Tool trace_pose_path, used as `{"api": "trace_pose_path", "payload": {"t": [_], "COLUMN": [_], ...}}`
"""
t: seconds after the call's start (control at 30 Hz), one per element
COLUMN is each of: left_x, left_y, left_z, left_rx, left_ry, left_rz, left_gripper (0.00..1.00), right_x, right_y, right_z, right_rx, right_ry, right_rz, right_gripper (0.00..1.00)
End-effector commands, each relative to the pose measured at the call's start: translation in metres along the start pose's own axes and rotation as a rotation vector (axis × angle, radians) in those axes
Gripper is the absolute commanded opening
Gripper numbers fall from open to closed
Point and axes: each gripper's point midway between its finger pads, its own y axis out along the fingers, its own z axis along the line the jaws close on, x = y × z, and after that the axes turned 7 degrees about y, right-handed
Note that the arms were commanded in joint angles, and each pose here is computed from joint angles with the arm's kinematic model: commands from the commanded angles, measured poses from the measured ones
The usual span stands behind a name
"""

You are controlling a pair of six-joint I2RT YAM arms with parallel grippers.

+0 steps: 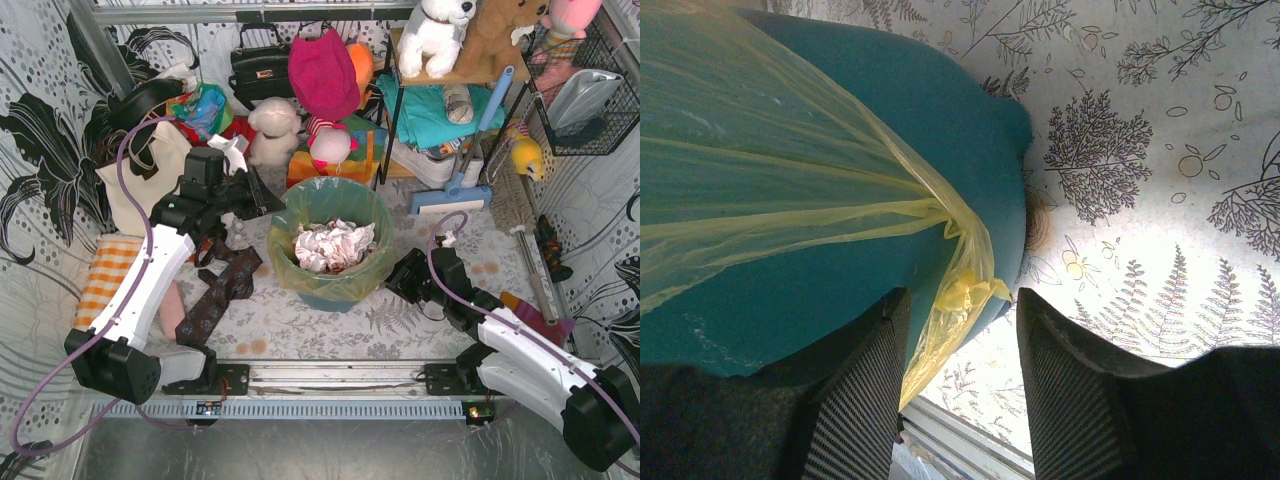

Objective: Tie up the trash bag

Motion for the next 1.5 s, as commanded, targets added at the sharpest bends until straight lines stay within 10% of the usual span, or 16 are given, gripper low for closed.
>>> {"api": "trace_pose_path", "payload": {"t": [0.0, 0.4, 0.73, 1.47], "left_x": [0.007, 0.01, 0.005, 0.004], "left_y": [-0.002, -0.006, -0.007, -0.007], "left_z": [-0.007, -0.008, -0.007, -0.009], "left_rx": [-0.022, -0.007, -0.009, -0.007], "left_ry": [0.02, 0.022, -0.001, -0.009], "left_rz": [-0.022, -0.027, -0.033, -0.031], "left_gripper": [0.2, 0.18, 0.17, 0.16], "right_x": [-0.003, -0.006, -0.007, 0.063], "right_y": [0.005, 0.013, 0.014, -0.08], "right_z": [0.006, -0.006, -0.008, 0.054], "right_rx": [0.037, 0.008, 0.02, 0.004], "right_ry": [0.011, 0.014, 0.038, -0.168], "right_rz": [0.02, 0.023, 0.02, -0.285], "right_gripper": [0.47, 0.32, 0.0, 0.0]}}
